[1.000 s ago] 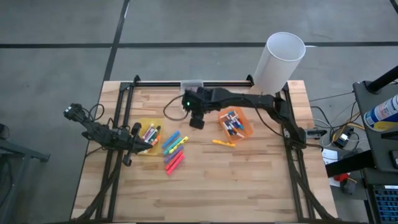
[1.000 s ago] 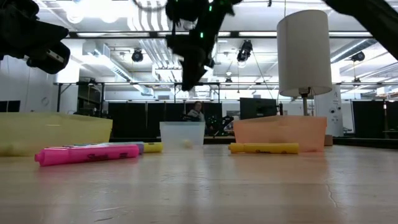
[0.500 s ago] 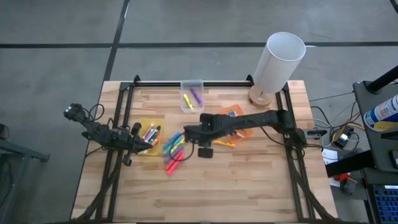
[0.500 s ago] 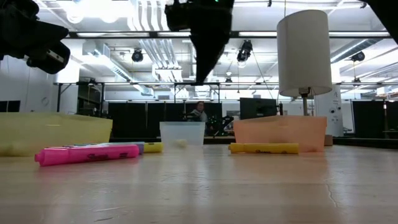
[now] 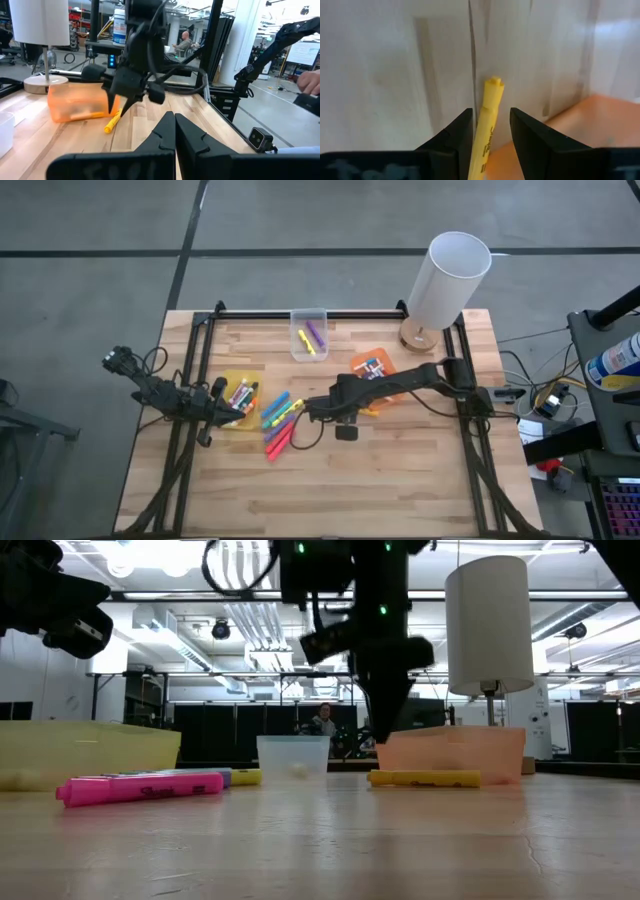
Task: Pick & Place Markers
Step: Put the yellow highlighter into the transparent bin
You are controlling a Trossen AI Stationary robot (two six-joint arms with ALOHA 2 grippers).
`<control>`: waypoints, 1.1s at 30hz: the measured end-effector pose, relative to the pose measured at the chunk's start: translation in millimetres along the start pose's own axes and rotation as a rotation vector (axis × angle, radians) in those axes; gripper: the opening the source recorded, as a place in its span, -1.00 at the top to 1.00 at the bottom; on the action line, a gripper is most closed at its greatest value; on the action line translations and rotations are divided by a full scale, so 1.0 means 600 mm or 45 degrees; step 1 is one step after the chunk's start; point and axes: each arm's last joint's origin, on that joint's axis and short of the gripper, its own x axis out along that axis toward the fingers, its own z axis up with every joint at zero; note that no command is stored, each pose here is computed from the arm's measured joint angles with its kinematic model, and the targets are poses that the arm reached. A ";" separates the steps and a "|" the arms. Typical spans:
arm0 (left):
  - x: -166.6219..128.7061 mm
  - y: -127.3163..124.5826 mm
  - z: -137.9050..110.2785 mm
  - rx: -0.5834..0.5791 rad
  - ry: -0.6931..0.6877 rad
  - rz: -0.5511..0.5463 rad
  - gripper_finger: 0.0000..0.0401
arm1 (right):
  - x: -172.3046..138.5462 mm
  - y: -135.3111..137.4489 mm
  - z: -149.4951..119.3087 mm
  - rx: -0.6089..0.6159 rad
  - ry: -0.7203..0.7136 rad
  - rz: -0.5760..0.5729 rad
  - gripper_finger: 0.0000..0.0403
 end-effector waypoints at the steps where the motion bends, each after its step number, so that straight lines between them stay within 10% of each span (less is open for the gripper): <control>1: 0.000 0.000 0.000 0.000 0.000 0.000 1.00 | 0.008 -0.002 -0.002 0.004 0.012 -0.002 0.39; 17: 0.000 0.000 0.000 0.000 0.000 0.000 1.00 | 0.084 -0.025 -0.022 0.072 0.076 0.117 0.43; 33: 0.000 0.000 0.000 0.000 0.000 0.000 1.00 | 0.035 -0.007 0.007 0.078 -0.054 0.208 0.76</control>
